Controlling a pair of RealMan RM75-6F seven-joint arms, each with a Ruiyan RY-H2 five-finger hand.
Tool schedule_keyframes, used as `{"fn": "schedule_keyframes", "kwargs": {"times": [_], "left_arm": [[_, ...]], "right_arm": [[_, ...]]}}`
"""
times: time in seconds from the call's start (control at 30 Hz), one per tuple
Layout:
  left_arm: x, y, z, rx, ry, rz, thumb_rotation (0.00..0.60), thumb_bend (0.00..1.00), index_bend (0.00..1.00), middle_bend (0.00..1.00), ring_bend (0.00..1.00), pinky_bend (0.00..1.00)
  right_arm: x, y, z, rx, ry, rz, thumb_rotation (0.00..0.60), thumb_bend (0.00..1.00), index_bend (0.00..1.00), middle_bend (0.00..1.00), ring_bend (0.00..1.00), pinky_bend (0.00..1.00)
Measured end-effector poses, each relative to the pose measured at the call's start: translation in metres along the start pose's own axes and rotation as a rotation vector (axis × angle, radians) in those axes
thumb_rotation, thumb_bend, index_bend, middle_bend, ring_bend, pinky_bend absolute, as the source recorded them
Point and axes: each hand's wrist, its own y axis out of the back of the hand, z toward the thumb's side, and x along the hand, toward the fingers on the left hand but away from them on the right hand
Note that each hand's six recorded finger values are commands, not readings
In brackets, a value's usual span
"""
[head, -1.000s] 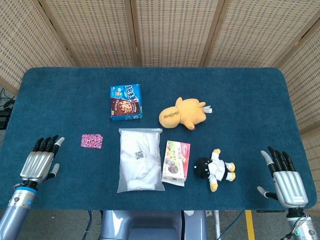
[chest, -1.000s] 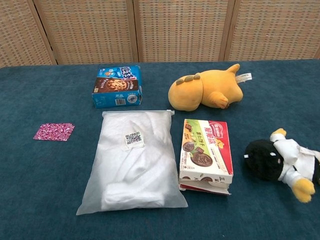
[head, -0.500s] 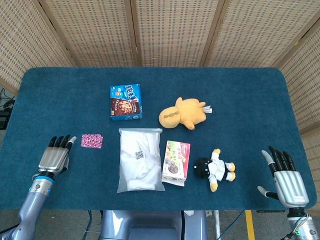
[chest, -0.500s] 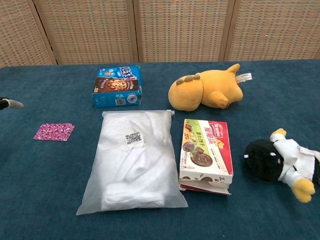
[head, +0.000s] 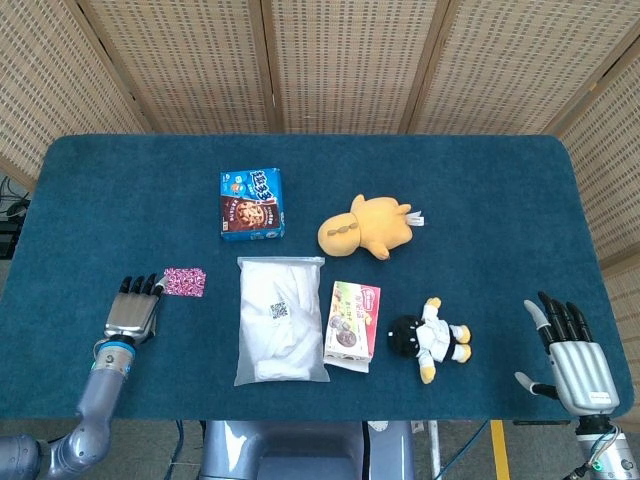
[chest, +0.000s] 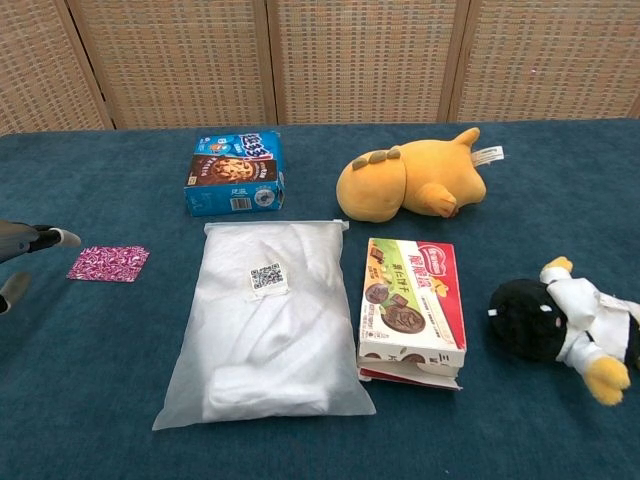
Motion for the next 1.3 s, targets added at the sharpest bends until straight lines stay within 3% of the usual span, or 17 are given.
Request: {"fn": "schedule_keyframes", "kwargs": {"times": [0.53, 1.3], "left_arm": [[0.015, -0.004, 0.035, 0.003, -0.016, -0.014, 0.600, 0.74, 0.00, 0.00, 0.00, 0.00], [0.023, -0.018, 0.043, 0.048, 0.009, -0.038, 0.600, 0.75, 0.00, 0.00, 0.00, 0.00]], "right_arm": [[-0.001, -0.003, 0.000, -0.007, 0.003, 0.016, 0.600, 0.00, 0.00, 0.00, 0.00, 0.00], [0.000, 0.000, 0.000, -0.022, 0.007, 0.009, 0.600, 0.00, 0.00, 0.00, 0.00, 0.00]]}}
